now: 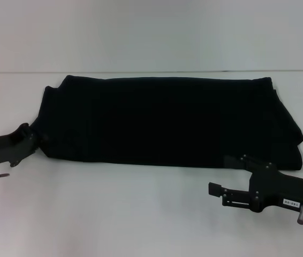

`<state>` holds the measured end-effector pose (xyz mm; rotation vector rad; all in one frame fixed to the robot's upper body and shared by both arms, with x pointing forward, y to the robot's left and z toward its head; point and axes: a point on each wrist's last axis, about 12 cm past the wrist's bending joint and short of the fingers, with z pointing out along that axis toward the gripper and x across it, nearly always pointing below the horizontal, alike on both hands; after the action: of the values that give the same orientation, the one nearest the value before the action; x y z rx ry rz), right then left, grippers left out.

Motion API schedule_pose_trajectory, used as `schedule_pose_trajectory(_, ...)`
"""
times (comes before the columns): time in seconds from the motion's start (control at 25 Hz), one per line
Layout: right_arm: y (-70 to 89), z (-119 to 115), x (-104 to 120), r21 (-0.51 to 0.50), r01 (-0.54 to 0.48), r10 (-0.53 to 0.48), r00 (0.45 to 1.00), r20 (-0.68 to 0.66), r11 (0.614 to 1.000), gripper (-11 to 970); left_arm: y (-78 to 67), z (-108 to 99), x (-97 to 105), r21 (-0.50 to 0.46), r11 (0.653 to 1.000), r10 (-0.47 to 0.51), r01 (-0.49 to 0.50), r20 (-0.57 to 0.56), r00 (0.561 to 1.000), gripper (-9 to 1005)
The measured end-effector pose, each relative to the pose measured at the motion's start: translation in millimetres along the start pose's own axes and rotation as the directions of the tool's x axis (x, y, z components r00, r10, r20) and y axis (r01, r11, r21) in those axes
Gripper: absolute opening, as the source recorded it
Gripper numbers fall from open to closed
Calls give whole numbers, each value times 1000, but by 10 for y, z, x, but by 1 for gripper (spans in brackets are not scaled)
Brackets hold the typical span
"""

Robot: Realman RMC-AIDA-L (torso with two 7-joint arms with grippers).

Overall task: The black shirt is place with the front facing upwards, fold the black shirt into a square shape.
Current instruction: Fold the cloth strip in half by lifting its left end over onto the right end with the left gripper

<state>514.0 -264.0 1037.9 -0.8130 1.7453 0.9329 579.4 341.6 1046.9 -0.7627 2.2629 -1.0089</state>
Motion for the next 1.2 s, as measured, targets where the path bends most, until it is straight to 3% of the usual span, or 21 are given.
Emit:
schedule_pose_trajectory(0.32, -12, 27, -26, -3, 7, -7, 1000, 0, 1000, 946, 10, 9, 5, 1, 1000, 16, -16, 19, 1000, 76)
schedule_pose_trajectory(0.48, -15, 32, -32, -2, 8, -8, 1000, 2, 1000, 946, 67, -61, -10, 18, 1000, 4, -5, 41, 999, 54)
schedule_pose_trajectory(0.68, -21, 33, -39, 3, 4, -4, 1000, 6, 1000, 946, 250, -262, -61, 46, 998, -45, 40, 112, 993, 46)
schedule_pose_trajectory(1.0, -55, 46, -87, 9, -7, 7, 1000, 9, 1000, 946, 585, -698, -239, 13, 996, -87, 86, 232, 969, 44)
schedule_pose_trajectory(1.2, -75, 36, -110, 15, -17, 17, 1000, 8, 1000, 946, 659, -925, -374, 19, 995, -95, 93, 288, 953, 49)
